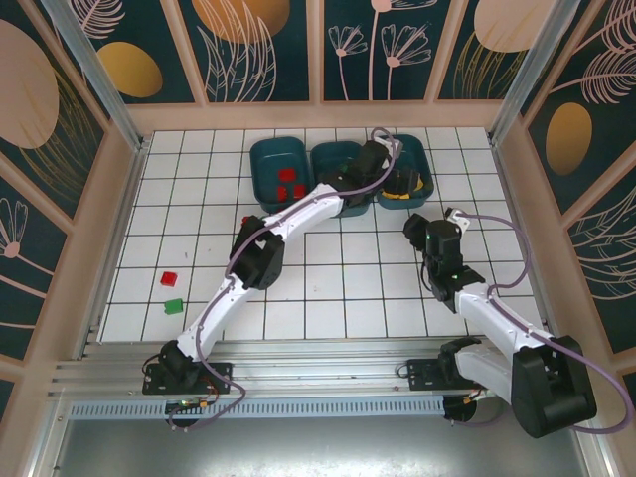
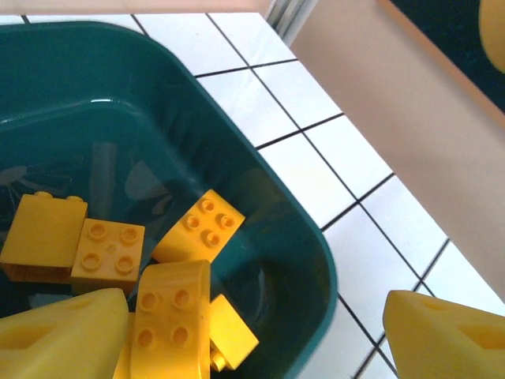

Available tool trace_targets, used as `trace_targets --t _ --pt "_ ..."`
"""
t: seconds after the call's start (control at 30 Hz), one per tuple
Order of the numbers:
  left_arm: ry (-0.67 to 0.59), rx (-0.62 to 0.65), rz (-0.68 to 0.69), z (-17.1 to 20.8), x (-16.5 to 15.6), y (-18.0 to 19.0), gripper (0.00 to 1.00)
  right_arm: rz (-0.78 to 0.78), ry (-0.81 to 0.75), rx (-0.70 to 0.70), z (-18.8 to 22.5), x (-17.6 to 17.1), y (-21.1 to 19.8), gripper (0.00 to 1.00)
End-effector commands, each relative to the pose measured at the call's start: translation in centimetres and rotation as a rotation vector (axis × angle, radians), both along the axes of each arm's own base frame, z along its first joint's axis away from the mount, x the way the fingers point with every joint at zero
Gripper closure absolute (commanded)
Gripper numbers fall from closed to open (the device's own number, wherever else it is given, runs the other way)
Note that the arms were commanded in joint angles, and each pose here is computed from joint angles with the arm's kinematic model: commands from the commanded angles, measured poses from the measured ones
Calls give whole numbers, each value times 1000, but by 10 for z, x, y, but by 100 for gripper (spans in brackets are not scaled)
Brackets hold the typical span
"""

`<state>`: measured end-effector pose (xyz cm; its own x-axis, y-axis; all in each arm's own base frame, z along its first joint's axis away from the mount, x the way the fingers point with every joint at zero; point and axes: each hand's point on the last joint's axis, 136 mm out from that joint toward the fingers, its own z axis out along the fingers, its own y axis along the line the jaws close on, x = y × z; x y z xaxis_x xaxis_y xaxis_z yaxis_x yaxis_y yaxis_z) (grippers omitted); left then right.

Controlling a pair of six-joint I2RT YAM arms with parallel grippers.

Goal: Sort the legos into containers by color

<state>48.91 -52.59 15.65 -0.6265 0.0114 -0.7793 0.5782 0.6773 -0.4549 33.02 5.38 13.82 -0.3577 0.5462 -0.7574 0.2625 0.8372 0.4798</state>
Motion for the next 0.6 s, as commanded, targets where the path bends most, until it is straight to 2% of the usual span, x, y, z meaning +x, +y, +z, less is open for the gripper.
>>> trace_targets --t 0.0,0.07,0.17,0.3,0.43,0.5,0.57 --pt "-141 -93 -25 114 -21 22 18 10 -46 -30 8 1 5 28" --pt "-171 -85 33 129 -36 55 18 38 -62 -58 12 0 15 28" --pt "-155 -76 169 123 -56 128 17 79 -81 -117 18 -1 34 28" --pt "-10 14 451 66 -77 250 16 138 -71 -126 14 1 52 28" --pt "206 11 770 -4 -109 370 17 166 -73 -150 13 3 62 28" --pt "254 -18 866 -24 -124 403 18 187 -69 -155 11 2 69 28" --pt "284 -37 892 -35 -131 414 20 189 -60 -157 8 3 70 28"
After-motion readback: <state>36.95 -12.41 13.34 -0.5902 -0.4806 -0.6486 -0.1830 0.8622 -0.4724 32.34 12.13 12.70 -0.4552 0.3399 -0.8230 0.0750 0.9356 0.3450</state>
